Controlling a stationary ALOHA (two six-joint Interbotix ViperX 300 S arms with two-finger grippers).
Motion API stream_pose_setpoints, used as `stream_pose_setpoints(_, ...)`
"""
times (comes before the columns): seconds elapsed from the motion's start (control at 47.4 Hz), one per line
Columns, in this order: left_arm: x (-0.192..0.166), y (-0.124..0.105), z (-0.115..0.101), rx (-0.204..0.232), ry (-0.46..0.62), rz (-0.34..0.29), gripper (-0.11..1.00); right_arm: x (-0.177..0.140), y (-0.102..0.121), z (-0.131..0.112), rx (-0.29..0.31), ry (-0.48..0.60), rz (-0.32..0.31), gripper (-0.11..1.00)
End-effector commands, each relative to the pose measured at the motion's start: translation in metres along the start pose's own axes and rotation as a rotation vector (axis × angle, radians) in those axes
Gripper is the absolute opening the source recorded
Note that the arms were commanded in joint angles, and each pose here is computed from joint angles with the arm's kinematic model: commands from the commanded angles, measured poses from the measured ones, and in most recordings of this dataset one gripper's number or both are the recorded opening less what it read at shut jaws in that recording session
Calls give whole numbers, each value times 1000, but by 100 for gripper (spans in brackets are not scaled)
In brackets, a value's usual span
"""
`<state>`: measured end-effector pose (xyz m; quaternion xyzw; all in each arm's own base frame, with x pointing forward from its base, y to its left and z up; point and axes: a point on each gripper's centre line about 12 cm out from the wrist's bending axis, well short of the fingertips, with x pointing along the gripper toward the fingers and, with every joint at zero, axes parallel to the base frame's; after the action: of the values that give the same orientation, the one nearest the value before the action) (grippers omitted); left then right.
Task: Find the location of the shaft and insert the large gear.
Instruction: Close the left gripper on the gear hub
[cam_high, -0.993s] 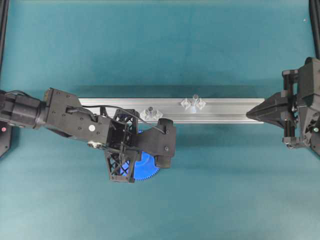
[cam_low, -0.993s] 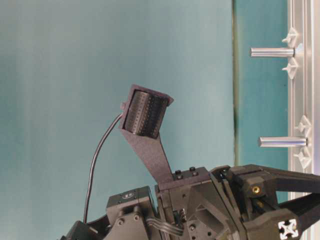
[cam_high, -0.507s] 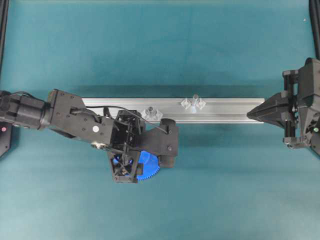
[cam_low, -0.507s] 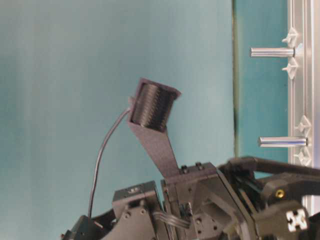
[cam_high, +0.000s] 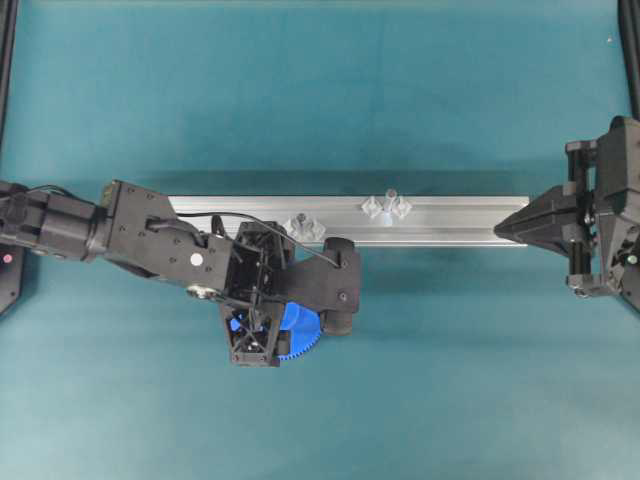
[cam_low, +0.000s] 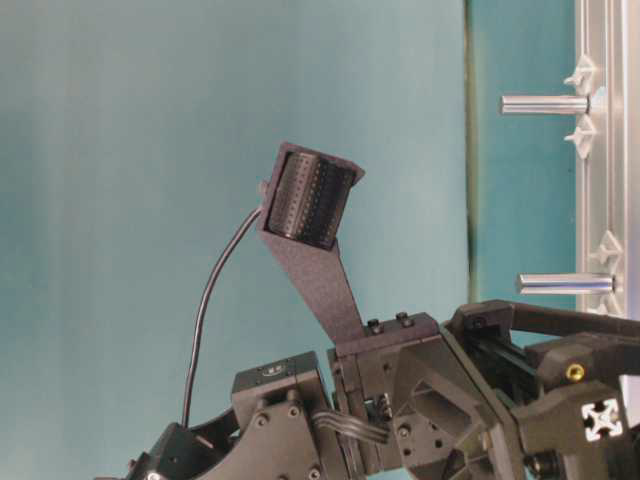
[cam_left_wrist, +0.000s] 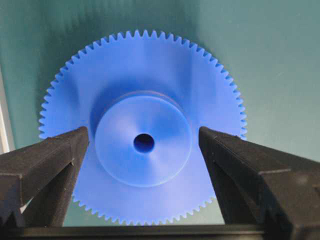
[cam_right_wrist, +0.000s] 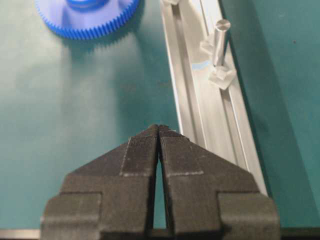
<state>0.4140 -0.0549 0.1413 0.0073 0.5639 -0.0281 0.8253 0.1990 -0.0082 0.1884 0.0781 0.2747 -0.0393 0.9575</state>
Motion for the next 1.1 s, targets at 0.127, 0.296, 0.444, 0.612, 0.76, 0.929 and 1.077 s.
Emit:
stream_pose_setpoints(0.127, -6, -2, 7, 5, -26, -1, 93, 0, 0, 4, 8, -10, -1, 3)
stream_pose_setpoints(0.296, 0, -3, 3, 5, -6, 0, 93, 0, 0, 4, 7, -9, 0, 3)
stream_pose_setpoints(0.444, 5, -3, 2, 3, 0, 0, 93, 0, 0, 4, 8, -11, -1, 3)
stream_pose_setpoints(0.612, 11, -2, -2, 5, 17, 2, 93, 0, 0, 4, 8, -10, -1, 3)
stream_pose_setpoints(0.76, 11, -2, -3, 7, 20, 2, 93, 0, 0, 4, 7, -11, 0, 3)
stream_pose_setpoints(0.929, 12, -1, -4, 7, 21, 3, 93, 0, 0, 5, 7, -12, 0, 3)
stream_pose_setpoints(1.077, 13, -1, -6, 5, 30, 4, 93, 0, 0, 5, 7, -12, 0, 3)
